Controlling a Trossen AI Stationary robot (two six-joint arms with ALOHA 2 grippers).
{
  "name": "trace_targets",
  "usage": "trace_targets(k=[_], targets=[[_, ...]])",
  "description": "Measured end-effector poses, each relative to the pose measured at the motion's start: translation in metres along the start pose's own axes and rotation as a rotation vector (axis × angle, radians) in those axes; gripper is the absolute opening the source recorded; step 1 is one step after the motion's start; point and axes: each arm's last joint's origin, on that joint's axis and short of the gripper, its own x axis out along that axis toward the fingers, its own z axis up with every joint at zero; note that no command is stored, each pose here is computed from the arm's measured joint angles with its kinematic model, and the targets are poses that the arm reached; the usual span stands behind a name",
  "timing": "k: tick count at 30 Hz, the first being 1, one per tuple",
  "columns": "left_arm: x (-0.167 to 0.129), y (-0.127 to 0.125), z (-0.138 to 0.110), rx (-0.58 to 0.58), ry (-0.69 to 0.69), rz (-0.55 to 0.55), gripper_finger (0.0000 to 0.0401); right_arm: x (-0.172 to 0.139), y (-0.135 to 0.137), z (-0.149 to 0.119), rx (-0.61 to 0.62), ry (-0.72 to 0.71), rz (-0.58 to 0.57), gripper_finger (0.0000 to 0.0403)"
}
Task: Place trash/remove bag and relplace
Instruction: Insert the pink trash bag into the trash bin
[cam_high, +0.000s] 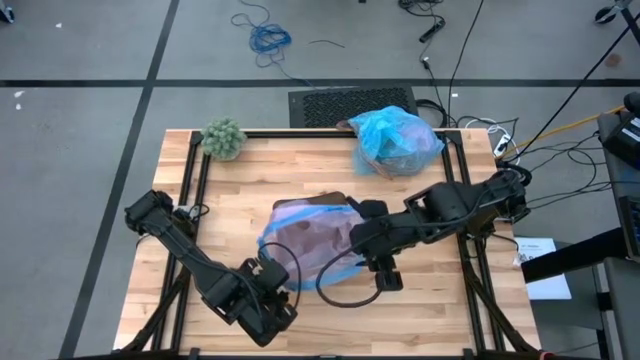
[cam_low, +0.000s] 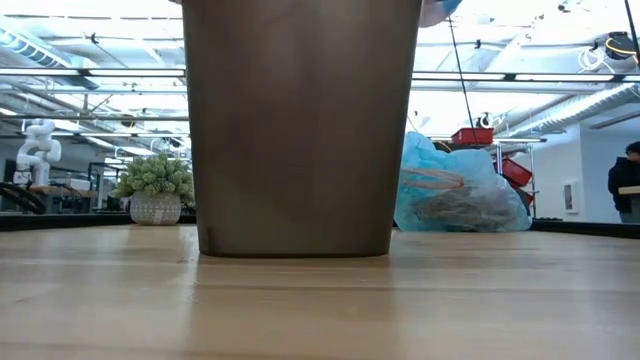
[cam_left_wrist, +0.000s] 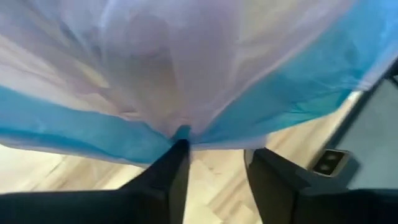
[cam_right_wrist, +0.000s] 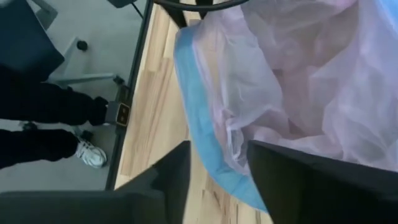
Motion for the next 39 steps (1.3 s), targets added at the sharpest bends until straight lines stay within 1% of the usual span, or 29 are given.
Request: trace_targets(k=[2, 5, 8, 11, 14, 17, 19, 21, 23, 26, 29, 31, 36, 39], targets=[[-0.005, -0.002, 0.003, -0.008, 0.011, -0.021, 0.0165, -0.002, 0.000, 0.001, -0.004, -0.009, 0.001, 0.0173], [-0.015, -0.006, 0.008, 0.002, 0.014, -0.054, 0.0179, -0.004, 0.000, 0.001, -0.010, -0.012, -0.001, 0.0199], [-0.024, -0.009, 0.012, 0.021, 0.008, -0.082, 0.0182, -0.004, 0.000, 0.000, -0.011, -0.006, -0.005, 0.0210], [-0.026, -0.009, 0.014, 0.043, 0.008, -0.083, 0.0182, -0.004, -0.001, 0.000, -0.019, -0.007, -0.021, 0.0211], [-0.023, -0.005, 0.011, 0.076, 0.019, -0.026, 0.0183, -0.004, -0.001, 0.000, -0.023, -0.005, -0.026, 0.0208], [-0.013, -0.003, 0.004, 0.120, 0.037, 0.066, 0.0180, -0.004, -0.001, 0.000, -0.023, -0.005, -0.027, 0.0205], [-0.004, -0.004, -0.001, 0.143, 0.046, 0.108, 0.0173, -0.004, -0.001, 0.000, -0.022, -0.004, -0.028, 0.0204], [0.005, -0.008, -0.005, 0.157, 0.062, 0.125, 0.0162, -0.004, -0.001, 0.000, -0.022, -0.004, -0.028, 0.0204], [0.014, -0.011, -0.011, 0.156, 0.103, 0.144, 0.0151, -0.004, -0.001, 0.000, -0.022, -0.002, -0.029, 0.0204], [0.024, -0.015, -0.018, 0.158, 0.218, 0.158, 0.0147, -0.004, -0.001, -0.001, -0.023, 0.005, -0.031, 0.0204], [0.023, -0.016, -0.021, 0.151, 0.321, 0.127, 0.0152, -0.004, -0.001, -0.001, -0.026, 0.005, -0.030, 0.0203], [0.015, -0.017, -0.018, 0.161, 0.354, 0.085, 0.0157, -0.004, -0.001, -0.001, -0.035, 0.006, -0.028, 0.0203], [-0.021, -0.017, -0.002, 0.170, 0.329, -0.063, 0.0162, -0.004, -0.001, -0.001, -0.046, 0.007, -0.026, 0.0203], [-0.035, -0.016, 0.010, 0.150, 0.281, -0.116, 0.0162, -0.004, -0.001, -0.001, -0.047, 0.007, -0.027, 0.0203]])
